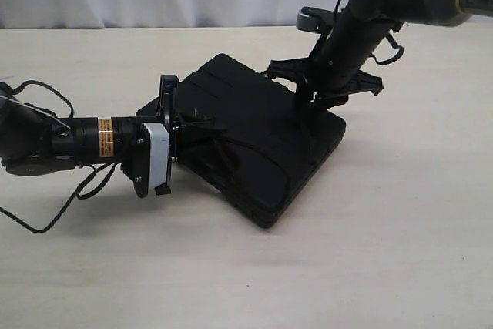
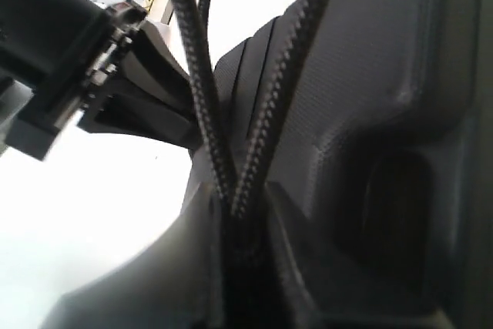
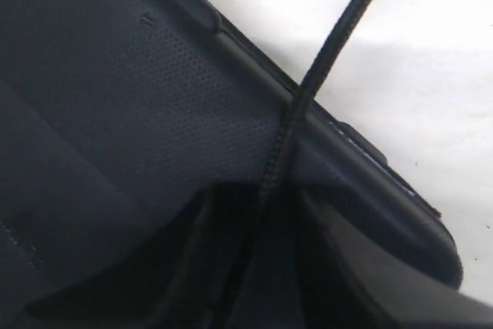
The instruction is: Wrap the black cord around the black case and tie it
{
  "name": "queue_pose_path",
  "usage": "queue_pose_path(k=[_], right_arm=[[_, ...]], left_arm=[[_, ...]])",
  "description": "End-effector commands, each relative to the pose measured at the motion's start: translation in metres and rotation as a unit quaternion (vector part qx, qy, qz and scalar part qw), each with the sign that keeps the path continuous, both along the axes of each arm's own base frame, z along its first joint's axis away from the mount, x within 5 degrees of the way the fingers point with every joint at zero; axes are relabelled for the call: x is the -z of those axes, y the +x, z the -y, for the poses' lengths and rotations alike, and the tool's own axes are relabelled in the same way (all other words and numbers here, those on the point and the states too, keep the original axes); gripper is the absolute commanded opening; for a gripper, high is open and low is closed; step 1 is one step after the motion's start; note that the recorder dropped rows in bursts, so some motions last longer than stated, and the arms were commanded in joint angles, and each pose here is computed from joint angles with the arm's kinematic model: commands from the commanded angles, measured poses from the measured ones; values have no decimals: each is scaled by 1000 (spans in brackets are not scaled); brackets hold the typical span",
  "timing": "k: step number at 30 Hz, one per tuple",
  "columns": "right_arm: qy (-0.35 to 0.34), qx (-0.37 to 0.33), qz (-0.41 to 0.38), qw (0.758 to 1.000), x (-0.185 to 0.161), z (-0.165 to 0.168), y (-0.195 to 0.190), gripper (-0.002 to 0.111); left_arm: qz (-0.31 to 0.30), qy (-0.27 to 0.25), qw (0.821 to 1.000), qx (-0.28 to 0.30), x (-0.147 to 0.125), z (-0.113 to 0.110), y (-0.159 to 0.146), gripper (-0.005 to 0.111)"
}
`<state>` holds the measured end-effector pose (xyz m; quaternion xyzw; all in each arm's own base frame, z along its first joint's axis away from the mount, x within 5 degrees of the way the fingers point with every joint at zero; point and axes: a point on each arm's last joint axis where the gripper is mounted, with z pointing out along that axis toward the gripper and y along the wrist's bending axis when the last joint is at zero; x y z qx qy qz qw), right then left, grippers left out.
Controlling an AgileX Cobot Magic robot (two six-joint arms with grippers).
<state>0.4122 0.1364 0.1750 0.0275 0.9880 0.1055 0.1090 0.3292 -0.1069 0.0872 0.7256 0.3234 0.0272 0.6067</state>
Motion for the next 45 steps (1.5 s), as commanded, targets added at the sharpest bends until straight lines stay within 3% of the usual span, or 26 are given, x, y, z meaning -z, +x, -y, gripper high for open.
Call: queue_pose_path(k=[1, 3, 18, 36, 45], right_arm=[[15, 11, 5, 1000, 4, -3, 2, 27], [32, 20, 6, 999, 4, -6, 3, 5], [161, 66, 33, 984, -6, -52, 1, 5], [180, 53, -64, 980, -5, -57, -16, 5], [171, -32, -111, 978, -6, -58, -30, 5]], left_arm=[[22, -2, 1000, -8, -4, 2, 1, 0], [31, -16, 999, -9, -7, 2, 2, 0], [54, -19, 998, -4, -9, 3, 2, 0], [107, 4, 993, -43, -11, -2, 10, 0], [104, 6, 993, -55, -10, -3, 12, 0]])
